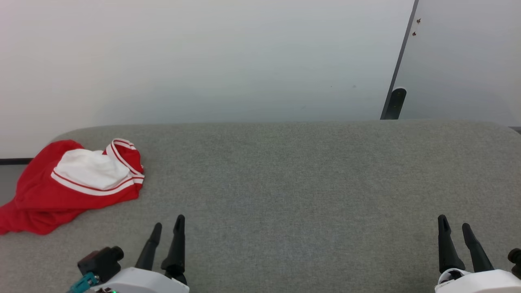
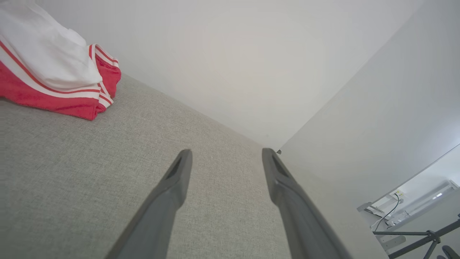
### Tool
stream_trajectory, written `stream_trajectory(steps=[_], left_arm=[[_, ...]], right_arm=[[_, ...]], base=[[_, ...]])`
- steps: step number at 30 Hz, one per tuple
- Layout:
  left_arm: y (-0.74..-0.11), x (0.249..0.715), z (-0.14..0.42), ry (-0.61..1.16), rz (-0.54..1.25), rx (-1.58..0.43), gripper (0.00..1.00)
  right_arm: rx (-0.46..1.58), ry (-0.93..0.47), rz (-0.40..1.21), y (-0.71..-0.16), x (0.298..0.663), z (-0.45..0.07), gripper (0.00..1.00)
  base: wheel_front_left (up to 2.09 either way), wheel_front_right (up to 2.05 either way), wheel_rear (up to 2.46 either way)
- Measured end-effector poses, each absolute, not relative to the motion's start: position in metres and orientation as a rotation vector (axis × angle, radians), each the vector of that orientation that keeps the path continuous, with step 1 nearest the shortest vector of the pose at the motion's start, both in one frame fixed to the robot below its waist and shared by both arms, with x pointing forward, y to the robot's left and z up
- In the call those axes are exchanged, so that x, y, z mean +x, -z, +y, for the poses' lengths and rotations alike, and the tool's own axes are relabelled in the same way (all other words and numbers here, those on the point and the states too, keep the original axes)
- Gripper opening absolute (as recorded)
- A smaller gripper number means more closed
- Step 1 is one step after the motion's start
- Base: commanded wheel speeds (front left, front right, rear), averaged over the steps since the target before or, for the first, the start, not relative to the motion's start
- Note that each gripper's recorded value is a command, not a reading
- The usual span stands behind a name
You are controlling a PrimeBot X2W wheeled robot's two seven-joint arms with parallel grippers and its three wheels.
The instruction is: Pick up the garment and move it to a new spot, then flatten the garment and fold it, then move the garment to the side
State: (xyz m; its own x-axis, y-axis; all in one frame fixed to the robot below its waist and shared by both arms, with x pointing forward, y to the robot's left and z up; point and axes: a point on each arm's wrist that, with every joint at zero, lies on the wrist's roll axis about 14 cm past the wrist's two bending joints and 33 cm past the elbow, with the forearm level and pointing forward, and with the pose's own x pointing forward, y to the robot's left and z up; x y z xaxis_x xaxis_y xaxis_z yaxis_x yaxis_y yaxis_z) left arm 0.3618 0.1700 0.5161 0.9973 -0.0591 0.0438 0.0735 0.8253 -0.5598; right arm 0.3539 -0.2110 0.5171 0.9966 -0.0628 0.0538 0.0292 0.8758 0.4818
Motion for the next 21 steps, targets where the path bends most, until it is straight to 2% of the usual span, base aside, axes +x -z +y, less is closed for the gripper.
stream_trajectory(steps=[21], left_arm=[[-0.536, 0.355, 0.166, 0.111, -0.122, -0.340, 1.00]], right_arm=[[0.253, 0.023, -0.104, -0.530, 0.347, -0.208, 1.00]], base=[[0.00, 0.00, 0.00]])
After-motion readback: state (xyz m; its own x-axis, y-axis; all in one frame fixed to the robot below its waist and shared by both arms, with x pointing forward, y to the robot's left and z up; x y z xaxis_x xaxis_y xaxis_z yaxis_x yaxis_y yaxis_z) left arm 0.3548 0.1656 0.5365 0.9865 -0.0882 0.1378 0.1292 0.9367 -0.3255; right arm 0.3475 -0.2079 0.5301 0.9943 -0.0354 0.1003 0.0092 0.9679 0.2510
